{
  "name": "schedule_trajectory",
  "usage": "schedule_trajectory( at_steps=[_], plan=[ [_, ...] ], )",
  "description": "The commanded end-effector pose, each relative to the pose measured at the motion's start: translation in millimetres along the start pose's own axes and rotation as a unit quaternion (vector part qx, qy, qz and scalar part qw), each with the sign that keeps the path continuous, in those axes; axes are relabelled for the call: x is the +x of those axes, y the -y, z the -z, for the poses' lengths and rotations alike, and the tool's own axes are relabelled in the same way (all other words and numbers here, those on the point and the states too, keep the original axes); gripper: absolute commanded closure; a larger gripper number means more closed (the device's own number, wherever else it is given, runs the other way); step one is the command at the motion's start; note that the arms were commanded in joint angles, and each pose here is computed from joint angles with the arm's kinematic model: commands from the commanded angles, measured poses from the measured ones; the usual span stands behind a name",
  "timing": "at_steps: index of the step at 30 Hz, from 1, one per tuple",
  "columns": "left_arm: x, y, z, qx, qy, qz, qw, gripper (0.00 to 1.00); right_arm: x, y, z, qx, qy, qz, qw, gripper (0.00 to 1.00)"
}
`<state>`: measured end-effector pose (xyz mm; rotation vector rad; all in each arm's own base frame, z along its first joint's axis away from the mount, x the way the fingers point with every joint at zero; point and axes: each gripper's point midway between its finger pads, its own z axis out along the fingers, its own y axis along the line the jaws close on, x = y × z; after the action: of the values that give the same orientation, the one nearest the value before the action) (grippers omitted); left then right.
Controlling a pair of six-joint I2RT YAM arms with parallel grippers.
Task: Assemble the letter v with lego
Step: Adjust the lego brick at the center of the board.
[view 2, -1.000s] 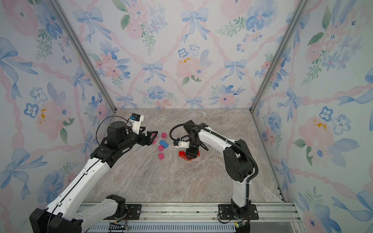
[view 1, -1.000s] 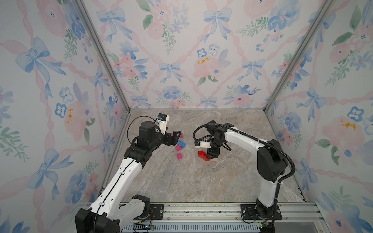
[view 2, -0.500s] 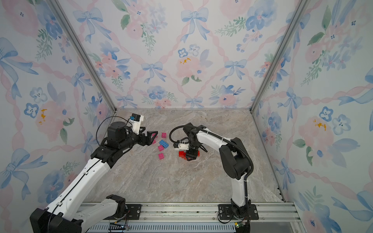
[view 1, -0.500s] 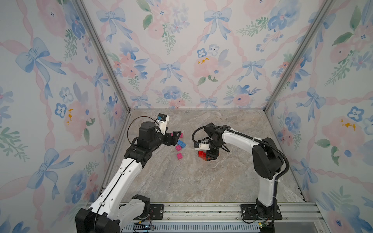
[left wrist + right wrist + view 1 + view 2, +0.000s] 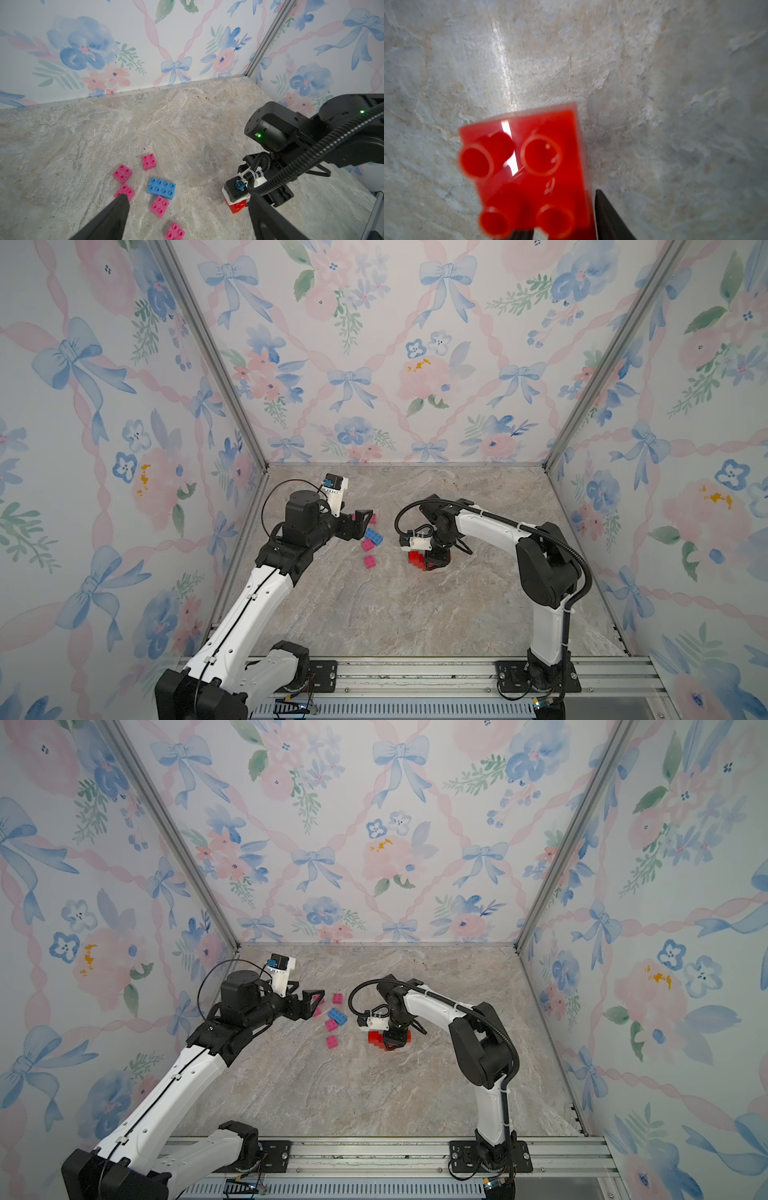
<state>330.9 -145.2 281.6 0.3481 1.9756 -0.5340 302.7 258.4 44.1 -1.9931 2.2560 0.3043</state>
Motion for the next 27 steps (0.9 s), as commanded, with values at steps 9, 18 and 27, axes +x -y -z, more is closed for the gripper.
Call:
schedule_trajectory(
  at_steps=[9,18,27],
  plan=[
    [1.0,-4.2,0.0,-0.006,0.004,-0.01,1.0,0.07,1.1,-6.8,4.2,-0.043,0.007,-0.014,0.999,0.73],
    [2.6,-3.5,-3.2,-0.001,0.0,-0.004,1.0,0.07,9.3,-45.4,18.7,-0.175,-0.009,-0.015,0.984,0.77],
    [8.1,-2.3,-8.1,0.008,-0.01,0.002,1.0,0.07,14.9,-46.2,8.6,-0.209,-0.035,-0.016,0.977,0.71]
  ],
)
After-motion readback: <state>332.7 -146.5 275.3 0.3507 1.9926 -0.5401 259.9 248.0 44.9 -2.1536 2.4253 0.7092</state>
